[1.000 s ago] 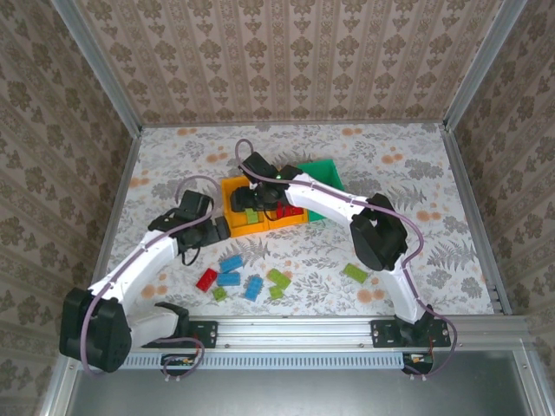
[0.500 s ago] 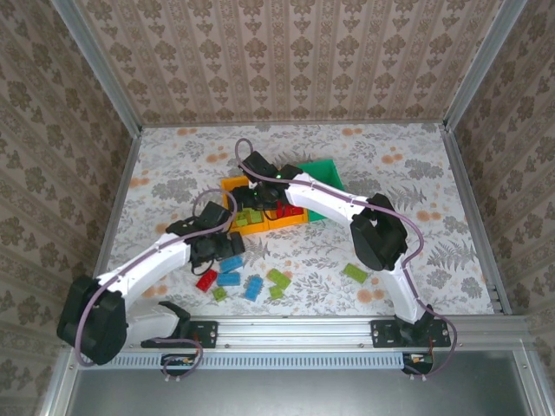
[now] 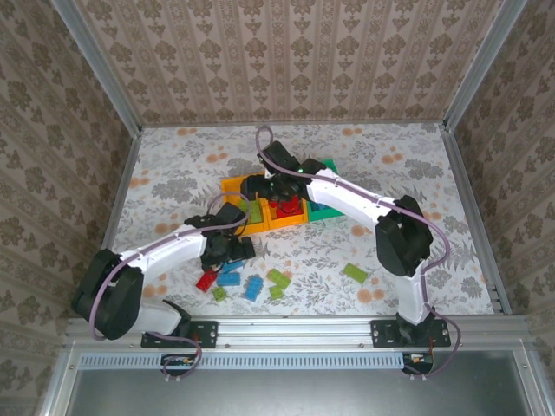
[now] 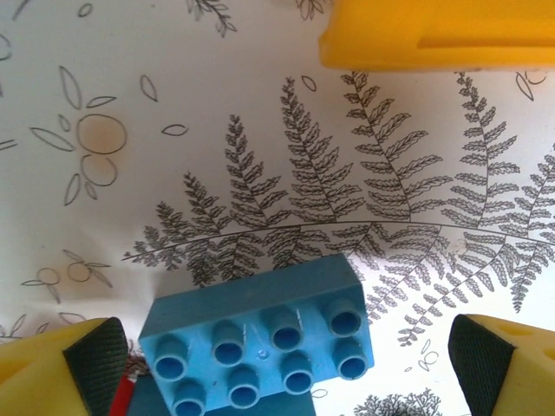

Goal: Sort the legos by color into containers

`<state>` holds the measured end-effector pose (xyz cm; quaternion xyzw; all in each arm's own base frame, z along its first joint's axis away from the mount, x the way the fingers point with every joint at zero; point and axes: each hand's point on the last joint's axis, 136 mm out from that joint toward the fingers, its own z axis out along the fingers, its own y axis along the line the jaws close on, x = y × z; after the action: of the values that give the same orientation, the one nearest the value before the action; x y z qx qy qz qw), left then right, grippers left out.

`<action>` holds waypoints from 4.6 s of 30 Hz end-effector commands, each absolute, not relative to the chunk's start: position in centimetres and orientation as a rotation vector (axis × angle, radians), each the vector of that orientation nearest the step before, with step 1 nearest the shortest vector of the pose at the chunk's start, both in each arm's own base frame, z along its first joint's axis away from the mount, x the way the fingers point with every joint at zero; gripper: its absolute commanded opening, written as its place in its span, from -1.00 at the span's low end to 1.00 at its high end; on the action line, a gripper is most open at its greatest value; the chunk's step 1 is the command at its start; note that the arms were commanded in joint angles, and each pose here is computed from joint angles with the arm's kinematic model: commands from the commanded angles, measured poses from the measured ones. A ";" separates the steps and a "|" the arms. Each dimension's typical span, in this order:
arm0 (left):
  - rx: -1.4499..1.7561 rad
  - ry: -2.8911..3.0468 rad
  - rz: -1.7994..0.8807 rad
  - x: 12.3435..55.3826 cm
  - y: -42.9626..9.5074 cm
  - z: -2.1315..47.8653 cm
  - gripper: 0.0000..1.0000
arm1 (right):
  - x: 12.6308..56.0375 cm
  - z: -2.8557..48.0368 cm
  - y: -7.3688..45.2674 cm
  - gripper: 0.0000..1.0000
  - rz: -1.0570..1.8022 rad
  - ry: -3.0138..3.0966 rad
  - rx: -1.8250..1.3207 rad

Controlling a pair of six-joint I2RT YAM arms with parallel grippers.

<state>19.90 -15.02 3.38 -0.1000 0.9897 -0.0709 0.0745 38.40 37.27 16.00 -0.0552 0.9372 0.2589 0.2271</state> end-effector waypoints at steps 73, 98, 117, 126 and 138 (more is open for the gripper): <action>0.332 2.806 -0.291 25.5 -26.0 10.5 0.14 | 31.1 13.4 9.0 0.82 0.260 2.566 0.490; 0.509 2.598 -0.791 37.8 -42.9 14.0 0.19 | 24.1 8.7 7.7 0.80 0.258 2.740 0.565; 0.458 2.492 -0.807 38.2 -42.1 15.9 1.00 | 17.9 4.7 11.9 0.91 0.268 2.872 0.691; 0.470 2.481 -0.778 37.9 -41.2 16.1 1.00 | 16.9 3.1 11.5 0.91 0.212 2.915 0.721; 0.440 2.492 -0.757 37.8 -40.2 15.6 1.00 | 16.8 1.6 11.0 0.89 0.126 2.944 0.730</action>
<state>37.31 -40.91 13.13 0.1652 0.9222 -0.2740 0.2172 17.05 11.68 2.32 0.2297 0.9697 0.0637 0.0538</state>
